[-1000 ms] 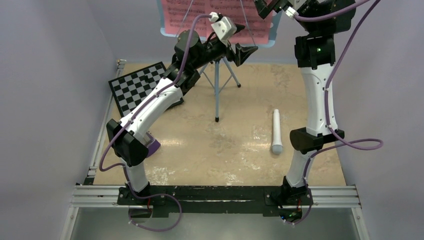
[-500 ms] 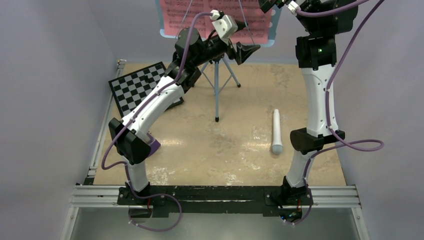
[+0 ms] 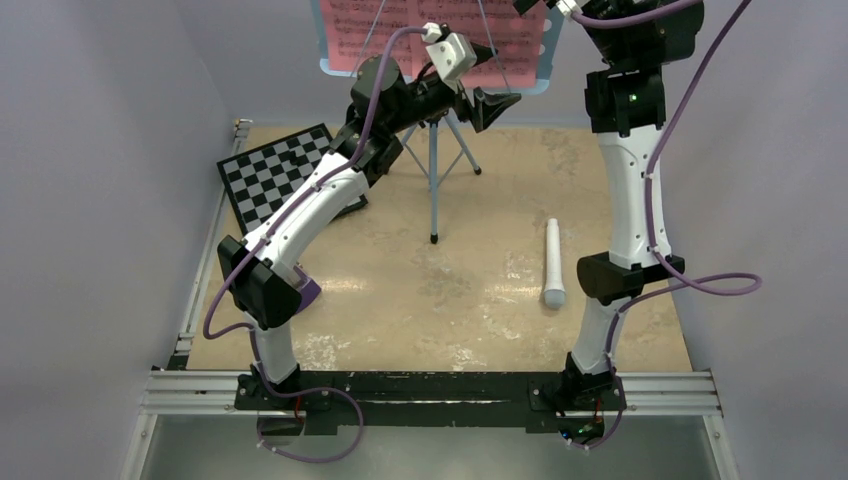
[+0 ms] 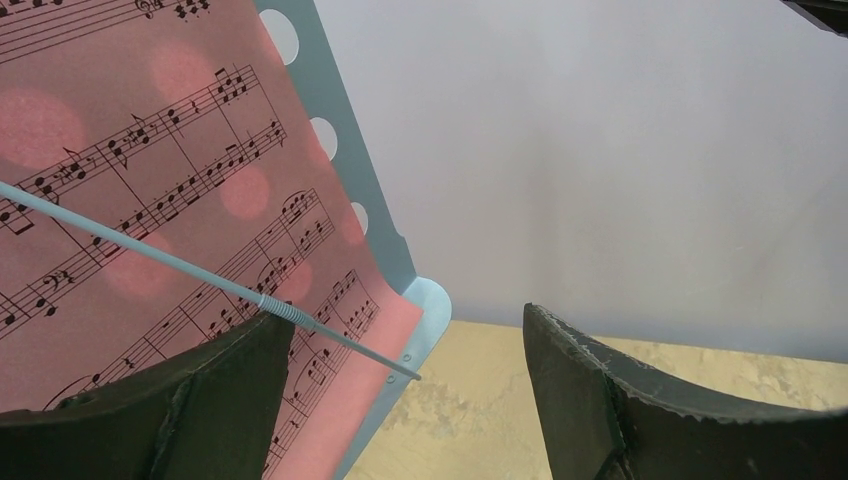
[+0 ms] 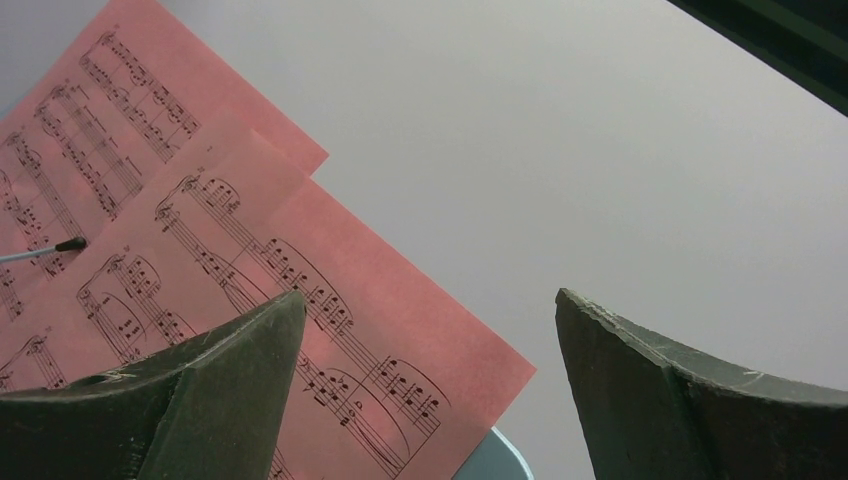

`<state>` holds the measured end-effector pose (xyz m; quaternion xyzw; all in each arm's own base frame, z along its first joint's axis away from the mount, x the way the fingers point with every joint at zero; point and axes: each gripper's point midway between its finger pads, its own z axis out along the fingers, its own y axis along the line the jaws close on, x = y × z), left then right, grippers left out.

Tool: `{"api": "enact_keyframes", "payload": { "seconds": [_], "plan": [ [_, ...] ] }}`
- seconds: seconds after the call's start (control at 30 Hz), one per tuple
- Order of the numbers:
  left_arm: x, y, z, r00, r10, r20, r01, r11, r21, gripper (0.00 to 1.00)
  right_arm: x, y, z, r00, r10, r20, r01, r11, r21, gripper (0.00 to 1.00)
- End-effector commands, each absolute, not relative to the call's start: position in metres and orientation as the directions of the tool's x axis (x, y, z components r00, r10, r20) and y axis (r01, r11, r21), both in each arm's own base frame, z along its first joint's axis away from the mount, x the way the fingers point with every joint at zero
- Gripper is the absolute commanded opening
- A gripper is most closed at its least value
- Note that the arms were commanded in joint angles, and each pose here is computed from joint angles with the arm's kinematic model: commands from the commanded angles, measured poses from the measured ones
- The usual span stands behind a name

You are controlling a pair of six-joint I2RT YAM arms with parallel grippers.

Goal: Pack up the instrument practice props

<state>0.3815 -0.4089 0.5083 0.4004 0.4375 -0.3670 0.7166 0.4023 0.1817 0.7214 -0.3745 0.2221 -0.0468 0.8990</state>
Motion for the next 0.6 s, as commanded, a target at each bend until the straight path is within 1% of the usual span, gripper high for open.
{"api": "enact_keyframes", "payload": {
  "seconds": [0.0, 0.2, 0.37, 0.47, 0.57],
  "plan": [
    [0.355, -0.408, 0.532, 0.399, -0.223, -0.889, 0.878, 0.371, 0.301, 0.87, 0.4, 0.176, 0.726, 0.893, -0.283, -0.35, -0.045, 0.717, -0.695, 0.99],
    [0.351, -0.408, 0.529, 0.396, -0.221, -0.891, 0.883, 0.358, 0.303, 0.87, 0.407, 0.173, 0.724, 0.882, -0.31, -0.354, -0.025, 0.72, -0.693, 0.99],
    [0.348, -0.409, 0.527, 0.394, -0.221, -0.892, 0.885, 0.352, 0.303, 0.87, 0.413, 0.175, 0.716, 0.87, -0.35, -0.347, -0.01, 0.691, -0.722, 0.99],
    [0.347, -0.409, 0.526, 0.393, -0.223, -0.892, 0.887, 0.349, 0.304, 0.87, 0.413, 0.179, 0.711, 0.87, -0.346, -0.351, -0.031, 0.672, -0.74, 0.95],
    [0.347, -0.409, 0.525, 0.395, -0.225, -0.891, 0.886, 0.349, 0.305, 0.87, 0.406, 0.184, 0.709, 0.885, -0.331, -0.328, -0.038, 0.649, -0.76, 0.93]
  ]
}}
